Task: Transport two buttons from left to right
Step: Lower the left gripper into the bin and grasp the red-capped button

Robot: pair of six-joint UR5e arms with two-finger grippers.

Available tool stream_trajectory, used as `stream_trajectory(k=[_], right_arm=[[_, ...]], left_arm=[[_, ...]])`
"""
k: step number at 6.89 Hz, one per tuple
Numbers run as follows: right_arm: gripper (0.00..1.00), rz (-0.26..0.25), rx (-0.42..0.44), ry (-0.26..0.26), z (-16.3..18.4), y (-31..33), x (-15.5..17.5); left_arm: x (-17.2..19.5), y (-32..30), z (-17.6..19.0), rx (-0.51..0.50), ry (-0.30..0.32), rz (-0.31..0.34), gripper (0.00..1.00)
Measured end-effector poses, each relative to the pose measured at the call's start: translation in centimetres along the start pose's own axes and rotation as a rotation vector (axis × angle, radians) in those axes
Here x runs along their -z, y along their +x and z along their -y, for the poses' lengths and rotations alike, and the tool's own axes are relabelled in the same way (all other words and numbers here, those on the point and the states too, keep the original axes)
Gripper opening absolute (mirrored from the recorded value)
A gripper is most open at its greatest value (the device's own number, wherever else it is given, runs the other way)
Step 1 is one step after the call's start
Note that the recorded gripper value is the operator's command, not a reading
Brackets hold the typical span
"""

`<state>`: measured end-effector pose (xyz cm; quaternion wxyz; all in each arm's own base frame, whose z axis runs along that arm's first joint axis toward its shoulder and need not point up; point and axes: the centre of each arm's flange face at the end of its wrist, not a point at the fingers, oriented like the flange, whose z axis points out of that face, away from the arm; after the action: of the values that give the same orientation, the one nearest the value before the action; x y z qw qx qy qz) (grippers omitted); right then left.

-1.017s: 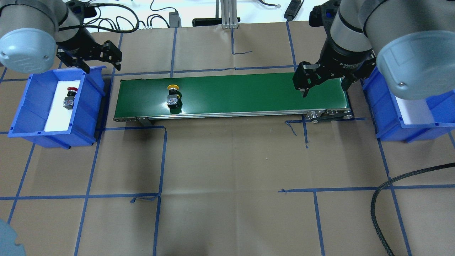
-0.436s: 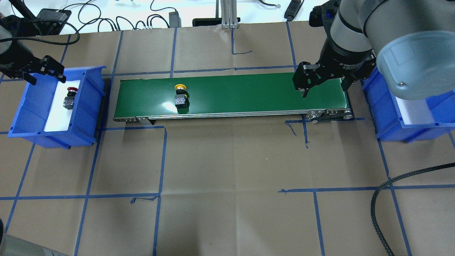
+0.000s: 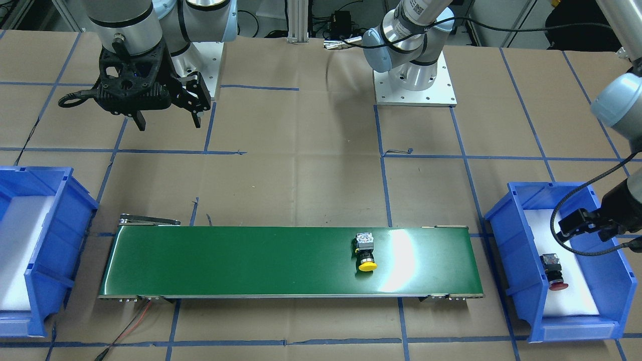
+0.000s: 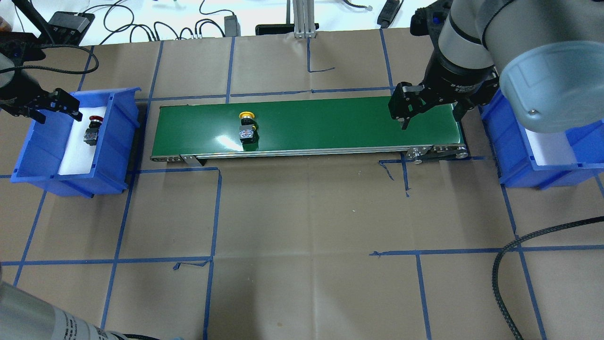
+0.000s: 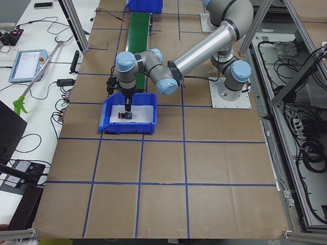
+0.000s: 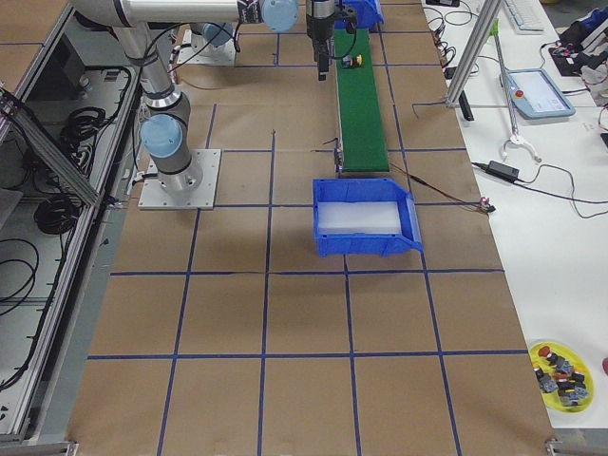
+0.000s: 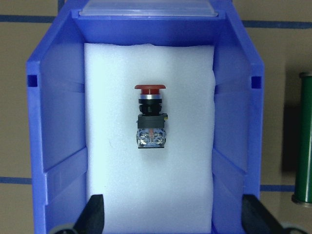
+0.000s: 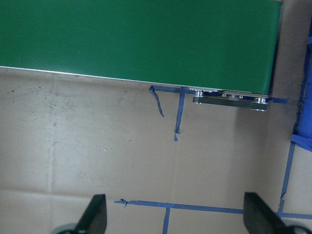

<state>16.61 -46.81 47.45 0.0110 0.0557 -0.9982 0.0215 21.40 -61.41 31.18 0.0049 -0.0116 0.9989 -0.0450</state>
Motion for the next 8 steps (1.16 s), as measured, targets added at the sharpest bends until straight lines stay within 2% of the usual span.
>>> stream_trajectory(k=[5, 6, 7, 8], right_arm=[[1.00, 0.000, 0.000, -0.001, 0.0, 0.0, 0.0], [1.00, 0.000, 0.000, -0.001, 0.0, 0.0, 0.0], [1.00, 0.000, 0.000, -0.001, 0.0, 0.0, 0.0], [1.00, 0.000, 0.000, 0.000, 0.0, 0.0, 0.0]], left_arm=[[-9.0, -0.7, 2.2, -0.016, 0.002, -0.002, 1.00], [-10.1, -0.6, 2.3, -0.018, -0.004, -0.006, 0.85], [-10.4, 0.0, 2.6, -0.026, -0.006, -0.007, 0.54], [-10.5, 0.9, 2.8, -0.036, -0.007, -0.006, 0.32]])
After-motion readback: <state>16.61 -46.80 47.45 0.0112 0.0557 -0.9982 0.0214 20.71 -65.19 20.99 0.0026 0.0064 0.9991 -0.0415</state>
